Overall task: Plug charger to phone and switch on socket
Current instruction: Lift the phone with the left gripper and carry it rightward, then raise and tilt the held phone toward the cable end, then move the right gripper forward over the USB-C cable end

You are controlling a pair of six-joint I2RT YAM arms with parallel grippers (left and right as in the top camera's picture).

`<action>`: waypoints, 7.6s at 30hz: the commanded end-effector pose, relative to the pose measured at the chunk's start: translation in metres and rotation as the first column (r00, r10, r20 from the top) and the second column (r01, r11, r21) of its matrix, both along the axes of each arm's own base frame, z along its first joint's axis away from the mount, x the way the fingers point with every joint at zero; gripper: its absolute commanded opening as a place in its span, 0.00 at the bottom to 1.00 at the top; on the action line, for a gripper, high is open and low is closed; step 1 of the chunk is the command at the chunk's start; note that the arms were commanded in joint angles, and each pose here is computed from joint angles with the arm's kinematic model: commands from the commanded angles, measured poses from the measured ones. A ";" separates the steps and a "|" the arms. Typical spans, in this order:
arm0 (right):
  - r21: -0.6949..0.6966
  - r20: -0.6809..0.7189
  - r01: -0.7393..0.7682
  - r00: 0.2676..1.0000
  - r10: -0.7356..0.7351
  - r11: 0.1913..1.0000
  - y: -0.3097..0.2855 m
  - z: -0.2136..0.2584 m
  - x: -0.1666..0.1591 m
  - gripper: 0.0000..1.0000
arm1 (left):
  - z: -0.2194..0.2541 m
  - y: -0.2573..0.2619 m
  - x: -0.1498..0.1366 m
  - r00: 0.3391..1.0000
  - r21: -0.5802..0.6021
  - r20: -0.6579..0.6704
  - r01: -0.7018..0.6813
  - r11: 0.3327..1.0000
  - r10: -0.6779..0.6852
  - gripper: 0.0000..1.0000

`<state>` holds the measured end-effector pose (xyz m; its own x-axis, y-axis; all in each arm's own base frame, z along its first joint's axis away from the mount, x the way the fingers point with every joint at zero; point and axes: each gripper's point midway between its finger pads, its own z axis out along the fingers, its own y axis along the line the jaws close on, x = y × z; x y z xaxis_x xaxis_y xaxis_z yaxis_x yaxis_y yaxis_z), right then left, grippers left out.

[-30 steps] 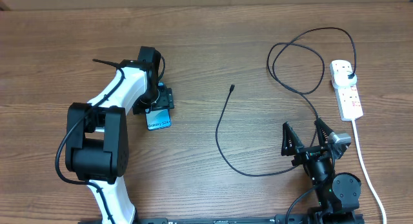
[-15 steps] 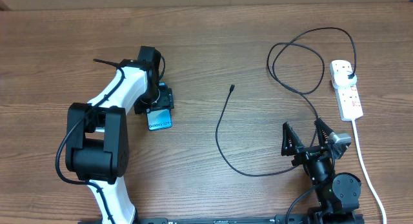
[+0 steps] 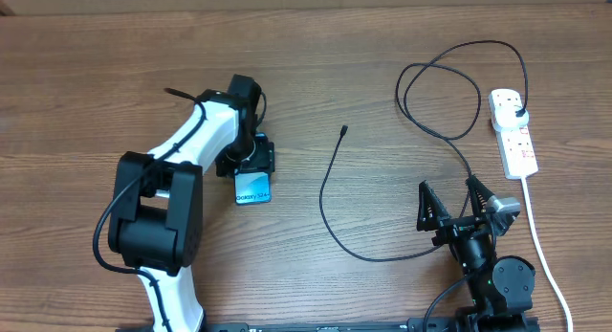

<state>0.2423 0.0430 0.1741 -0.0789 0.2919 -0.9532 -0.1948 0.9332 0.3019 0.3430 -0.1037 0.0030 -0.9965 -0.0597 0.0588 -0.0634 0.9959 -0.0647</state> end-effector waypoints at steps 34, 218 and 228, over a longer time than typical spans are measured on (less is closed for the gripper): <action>0.000 0.002 0.000 1.000 0.000 1.000 0.000 -0.002 0.000 1.00 | 0.017 -0.036 0.017 0.997 -0.057 0.046 0.065 0.996 -0.063 0.64; 0.484 -0.782 -0.043 0.428 0.454 0.874 0.099 -0.017 0.089 0.70 | 0.179 0.009 0.043 0.789 -0.252 -0.198 -0.614 0.748 0.582 0.44; 0.417 -0.837 -0.017 0.382 0.391 0.909 0.105 -0.015 0.118 0.65 | 0.179 0.008 0.040 0.787 -0.248 -0.212 -0.617 0.747 0.580 0.44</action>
<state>0.3423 0.1482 0.1433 -0.9264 0.3641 -0.0958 0.2080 0.7070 0.6759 0.3805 -0.0917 0.1705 -0.7464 -0.6032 0.2813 -0.6642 0.7021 -0.2569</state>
